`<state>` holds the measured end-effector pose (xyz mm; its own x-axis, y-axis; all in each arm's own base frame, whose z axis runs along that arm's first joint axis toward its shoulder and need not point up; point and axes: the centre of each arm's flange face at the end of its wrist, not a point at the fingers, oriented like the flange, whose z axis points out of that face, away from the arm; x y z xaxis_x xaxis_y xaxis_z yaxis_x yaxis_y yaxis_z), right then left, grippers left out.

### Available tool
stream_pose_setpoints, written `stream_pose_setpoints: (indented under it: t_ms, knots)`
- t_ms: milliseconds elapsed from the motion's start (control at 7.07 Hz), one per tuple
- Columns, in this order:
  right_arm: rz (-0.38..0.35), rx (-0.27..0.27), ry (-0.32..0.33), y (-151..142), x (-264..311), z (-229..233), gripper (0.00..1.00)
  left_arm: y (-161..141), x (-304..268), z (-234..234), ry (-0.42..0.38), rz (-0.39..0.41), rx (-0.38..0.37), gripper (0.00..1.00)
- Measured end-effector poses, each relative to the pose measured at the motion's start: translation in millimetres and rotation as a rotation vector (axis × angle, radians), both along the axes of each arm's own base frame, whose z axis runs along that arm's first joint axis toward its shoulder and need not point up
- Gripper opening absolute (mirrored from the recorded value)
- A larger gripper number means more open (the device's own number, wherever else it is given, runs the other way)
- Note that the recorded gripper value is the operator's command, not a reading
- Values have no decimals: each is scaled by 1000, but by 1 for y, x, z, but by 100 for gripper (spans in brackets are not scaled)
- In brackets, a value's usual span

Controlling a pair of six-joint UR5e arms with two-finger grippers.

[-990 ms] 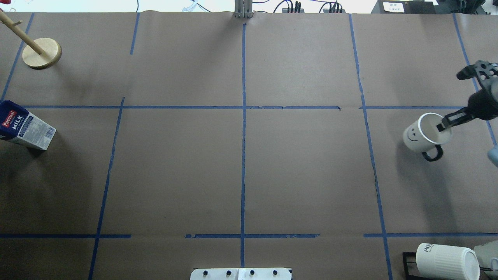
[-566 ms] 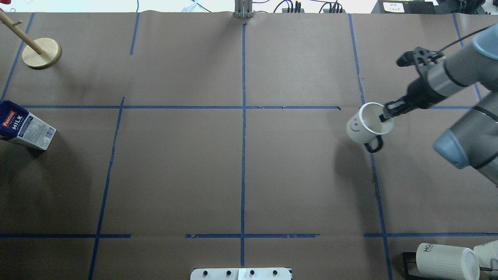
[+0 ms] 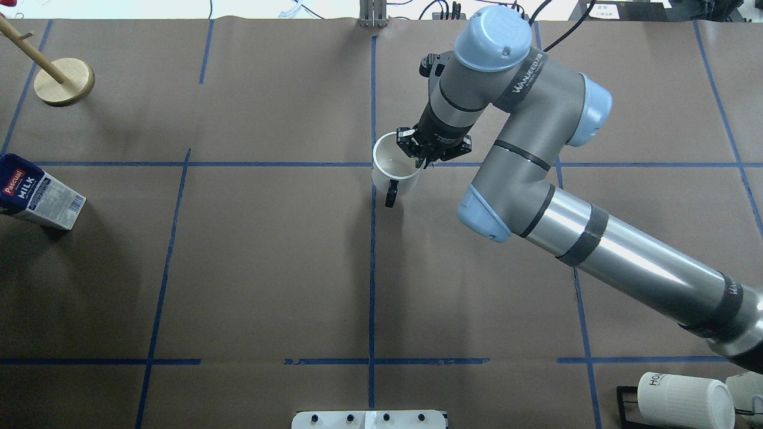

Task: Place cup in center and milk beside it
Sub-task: 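Carry the mug to the table center and set it down, then open the right gripper and lift it away from the mug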

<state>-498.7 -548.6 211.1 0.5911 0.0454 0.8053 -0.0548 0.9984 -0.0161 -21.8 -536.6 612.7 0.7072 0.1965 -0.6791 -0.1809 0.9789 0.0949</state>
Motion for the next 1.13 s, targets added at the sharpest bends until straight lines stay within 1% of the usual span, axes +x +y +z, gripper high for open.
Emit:
stream_pose_setpoints:
  t_ms: [141, 283, 424, 707, 848, 990, 1131]
  knots:
    - [11, -9, 9, -2, -17, 2, 9, 0, 0, -1, 0, 1, 1, 100]
    - [22, -21, 12, -1, -30, 6, 44, 0, 1, -1, 1, 1, 2, 100]
    - [33, -37, 14, 0, -38, 10, 98, 0, 1, -2, 1, 0, 3, 100]
    - [42, -46, 7, 1, -41, 6, 100, 0, 1, -6, 12, 0, 8, 100]
    - [47, -33, -14, 0, -33, -7, 100, -1, 3, -13, 39, 0, 18, 100]
    - [60, -22, -48, -5, -6, -19, 100, -2, 5, -31, 65, -12, 37, 100]
    - [75, -23, -93, -12, 47, -16, 100, -4, 7, -61, 81, -52, 48, 100]
